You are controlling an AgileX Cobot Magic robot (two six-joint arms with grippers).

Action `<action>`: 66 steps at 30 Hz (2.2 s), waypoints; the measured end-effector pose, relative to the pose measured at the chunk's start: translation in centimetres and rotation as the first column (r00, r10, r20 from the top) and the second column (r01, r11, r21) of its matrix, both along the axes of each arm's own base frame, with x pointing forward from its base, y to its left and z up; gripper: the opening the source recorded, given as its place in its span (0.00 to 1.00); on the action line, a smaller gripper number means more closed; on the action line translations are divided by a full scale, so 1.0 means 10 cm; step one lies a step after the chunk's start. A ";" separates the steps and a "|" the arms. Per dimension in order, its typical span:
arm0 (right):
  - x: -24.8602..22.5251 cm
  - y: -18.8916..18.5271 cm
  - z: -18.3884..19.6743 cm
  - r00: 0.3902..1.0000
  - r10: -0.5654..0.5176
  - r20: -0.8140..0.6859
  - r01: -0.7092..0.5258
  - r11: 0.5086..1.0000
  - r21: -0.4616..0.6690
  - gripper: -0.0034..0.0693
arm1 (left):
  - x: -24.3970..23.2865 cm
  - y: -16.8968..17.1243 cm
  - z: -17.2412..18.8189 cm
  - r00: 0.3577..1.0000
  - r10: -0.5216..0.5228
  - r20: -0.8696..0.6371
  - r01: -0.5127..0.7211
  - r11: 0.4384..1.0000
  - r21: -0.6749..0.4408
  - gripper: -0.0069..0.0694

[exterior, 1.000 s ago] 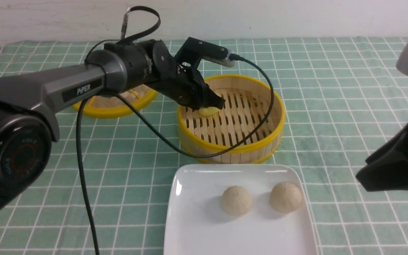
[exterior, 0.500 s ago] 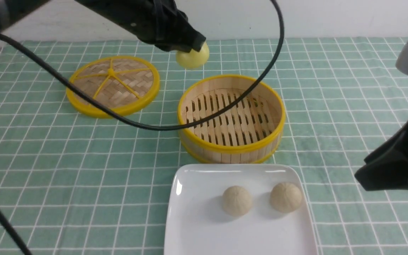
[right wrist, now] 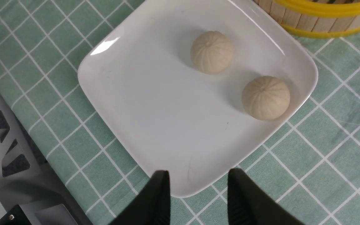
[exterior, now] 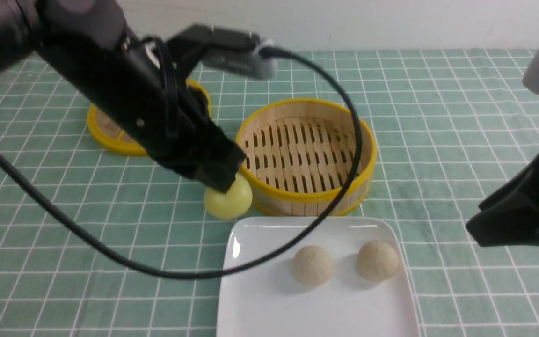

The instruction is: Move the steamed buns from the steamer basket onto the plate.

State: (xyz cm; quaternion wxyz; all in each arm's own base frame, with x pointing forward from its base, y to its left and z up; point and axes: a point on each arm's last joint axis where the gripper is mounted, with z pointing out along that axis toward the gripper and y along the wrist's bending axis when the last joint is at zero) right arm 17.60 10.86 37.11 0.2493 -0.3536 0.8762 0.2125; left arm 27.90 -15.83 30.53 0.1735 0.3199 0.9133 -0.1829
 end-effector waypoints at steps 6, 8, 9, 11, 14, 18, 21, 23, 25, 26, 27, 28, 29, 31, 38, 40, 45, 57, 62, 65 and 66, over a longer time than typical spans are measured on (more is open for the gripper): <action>0.01 0.00 0.00 1.000 -0.003 0.005 0.003 1.000 0.003 0.42 | -0.10 0.00 -0.68 0.999 0.017 -0.027 -0.018 0.999 -0.048 0.12; 0.01 0.00 0.00 1.000 -0.005 0.008 0.005 1.000 0.005 0.42 | -0.11 0.00 -0.78 1.000 0.009 -0.020 -0.010 0.998 -0.060 0.12; 0.01 0.00 0.01 1.000 -0.006 0.010 0.006 1.000 0.006 0.42 | -0.12 -0.01 -0.85 1.000 -0.002 -0.013 0.001 0.997 -0.071 0.12; 0.01 0.00 0.01 1.000 -0.007 0.013 0.007 1.000 0.007 0.42 | -0.10 -0.02 -0.90 1.000 -0.014 0.003 0.014 0.996 -0.083 0.12; 0.01 0.00 0.01 1.000 -0.008 0.014 0.008 1.000 0.008 0.42 | -0.05 -0.04 -0.96 1.000 0.003 0.023 -0.001 0.996 -0.090 0.12; 0.01 0.00 0.01 1.000 -0.008 0.014 0.008 1.000 0.008 0.42 | 0.02 -0.05 -1.08 0.999 0.026 0.032 -0.024 0.997 -0.077 0.12; 0.01 0.00 0.01 1.000 -0.008 0.014 0.008 1.000 0.008 0.42 | 0.06 -0.06 -1.19 0.999 0.034 0.012 -0.033 0.998 -0.061 0.12; 0.01 0.00 0.01 1.000 -0.008 0.014 0.008 1.000 0.008 0.41 | 0.07 -0.06 -1.24 0.999 0.038 -0.004 -0.038 0.998 -0.059 0.12; 0.01 0.00 0.01 1.000 -0.008 0.014 0.008 1.000 0.008 0.41 | 0.07 -0.07 -1.26 0.999 0.040 -0.010 -0.040 0.997 -0.059 0.12; 0.01 0.00 0.01 1.000 -0.008 0.014 0.008 1.000 0.008 0.41 | 0.07 -0.07 -1.27 0.999 0.042 -0.012 -0.042 0.997 -0.060 0.12; 0.01 0.00 0.01 1.000 -0.008 0.014 0.008 1.000 0.008 0.41 | 0.07 -0.07 -1.27 0.999 0.042 -0.012 -0.042 0.997 -0.060 0.12; 0.01 0.00 0.01 1.000 -0.008 0.014 0.008 1.000 0.008 0.41 | 0.07 -0.07 -1.26 0.999 0.044 -0.013 -0.045 0.997 -0.064 0.12; 0.01 0.00 0.01 1.000 -0.008 0.014 0.008 1.000 0.008 0.41 | 0.08 -0.08 -1.26 0.999 0.048 -0.014 -0.048 0.996 -0.068 0.12; 0.01 0.00 0.01 1.000 -0.008 0.014 0.008 1.000 0.008 0.41 | 0.09 -0.09 -1.24 0.998 0.054 -0.015 -0.055 0.995 -0.081 0.13; 0.01 0.00 0.01 1.000 -0.008 0.014 0.008 1.000 0.008 0.41 | 0.11 -0.15 -1.14 0.998 0.036 -0.052 -0.042 0.991 -0.126 0.22; 0.01 0.00 0.01 1.000 -0.008 0.014 0.008 1.000 0.008 0.41 | 0.11 -0.17 -1.11 0.998 0.024 -0.062 -0.032 0.990 -0.135 0.27; 0.01 0.00 0.01 1.000 -0.008 0.014 0.008 1.000 0.008 0.41 | 0.11 -0.18 -1.10 0.997 0.017 -0.071 -0.027 0.990 -0.141 0.50; 0.05 0.01 0.03 0.999 -0.026 0.047 0.025 0.999 0.024 0.41 | 0.18 -0.20 -0.32 0.987 0.001 0.163 0.036 0.974 -0.223 0.72; 0.20 0.02 0.14 0.968 -0.116 0.223 0.094 0.990 0.107 0.41 | 0.01 -0.03 0.60 0.878 0.024 0.478 0.093 0.971 -0.220 0.72; 0.26 -0.02 0.31 0.897 -0.208 0.389 0.144 0.972 0.187 0.41 | -0.23 0.20 1.09 0.751 0.067 0.657 0.054 0.985 -0.162 0.70; 0.25 -0.04 0.37 0.871 -0.229 0.434 0.152 0.967 0.205 0.41 | -0.30 0.27 1.19 0.725 0.087 0.684 0.035 0.986 -0.163 0.70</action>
